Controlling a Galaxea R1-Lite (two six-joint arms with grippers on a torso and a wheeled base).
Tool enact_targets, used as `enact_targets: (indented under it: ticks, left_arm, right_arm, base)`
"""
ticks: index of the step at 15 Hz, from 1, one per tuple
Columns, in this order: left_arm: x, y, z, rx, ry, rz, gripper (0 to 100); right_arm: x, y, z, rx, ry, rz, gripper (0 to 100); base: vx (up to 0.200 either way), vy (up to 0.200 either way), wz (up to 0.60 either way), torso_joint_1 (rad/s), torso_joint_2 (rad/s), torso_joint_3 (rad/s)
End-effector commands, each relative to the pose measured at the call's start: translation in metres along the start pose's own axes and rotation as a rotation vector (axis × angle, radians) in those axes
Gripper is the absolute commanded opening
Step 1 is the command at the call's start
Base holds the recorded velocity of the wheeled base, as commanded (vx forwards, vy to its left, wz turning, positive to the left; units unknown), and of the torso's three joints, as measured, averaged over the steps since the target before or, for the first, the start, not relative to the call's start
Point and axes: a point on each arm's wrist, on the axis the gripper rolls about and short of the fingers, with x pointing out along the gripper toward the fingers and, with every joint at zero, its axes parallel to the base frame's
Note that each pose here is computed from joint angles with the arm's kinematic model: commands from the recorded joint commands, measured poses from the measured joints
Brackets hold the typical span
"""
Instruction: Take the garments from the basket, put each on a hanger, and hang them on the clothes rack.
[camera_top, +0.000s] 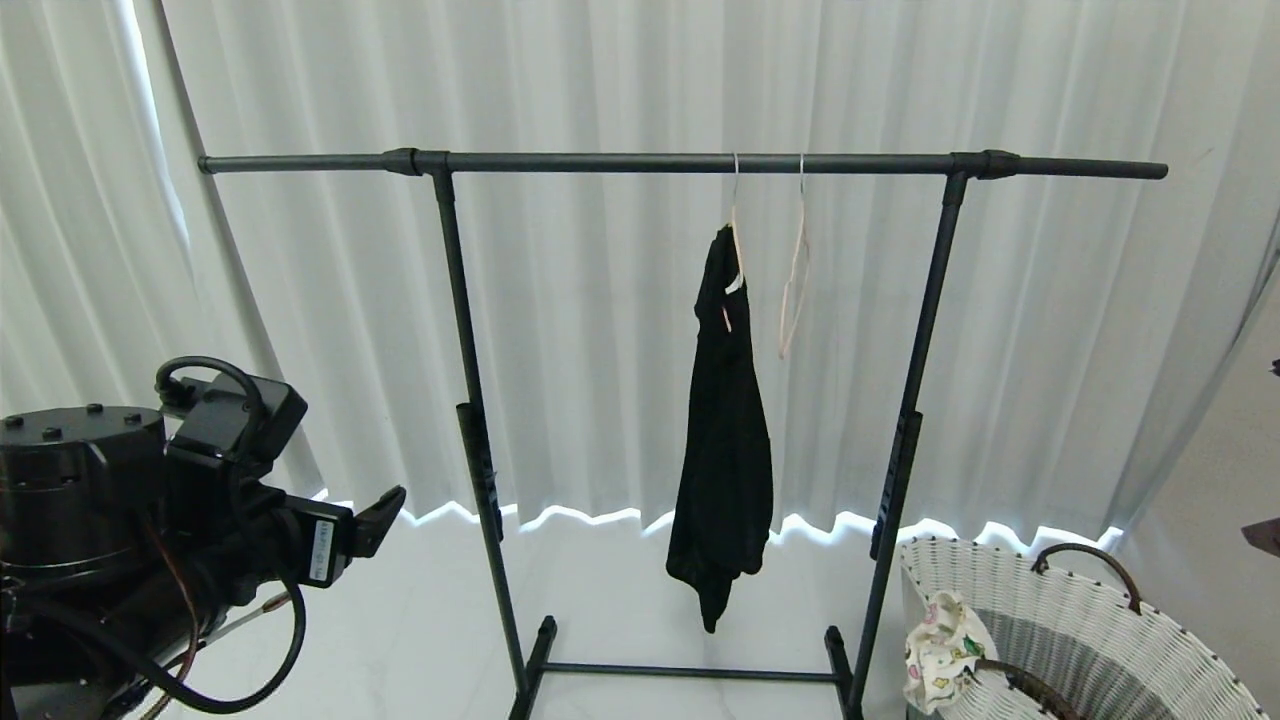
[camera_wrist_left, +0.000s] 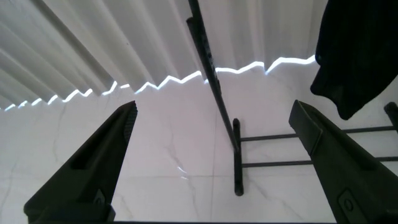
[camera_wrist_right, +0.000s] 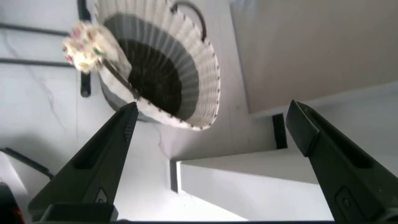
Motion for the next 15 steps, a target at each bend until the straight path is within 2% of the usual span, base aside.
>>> enact_targets:
  ticks: [1,6,8,14,15]
  left_arm:
    - [0.0,0.0,-0.001,0.001,0.003,0.002,100]
    - [0.0,0.0,-0.001,0.001,0.004,-0.001,100]
    - [0.0,0.0,-0.001,0.001,0.004,-0.001,100]
    - [0.0,-0.002,0.001,0.003,-0.007,-0.011,100]
    - [-0.001,-0.004,0.004,0.001,-0.018,-0.022,100]
  right_arm:
    - [0.003,0.002,-0.002,-0.008,0.014,0.003,100]
    - [0.012,0.008,-0.014,-0.035,0.073,0.009,100]
    - [0.015,0.01,-0.017,-0.034,0.071,0.008,100]
    - [0.031,0.019,-0.024,-0.025,0.058,0.01,100]
    - [0.037,0.022,-0.023,-0.02,0.045,0.013,100]
  base:
    - [0.0,0.0,0.0,-0.183,0.48,0.29]
    - [0.0,0.0,0.0,-0.164,0.46,0.293]
    - [0.0,0.0,0.0,-0.136,0.46,0.313]
    - [0.0,0.0,0.0,-0.013,0.08,0.052]
    - [0.2,0.0,0.0,-0.061,0.12,0.095]
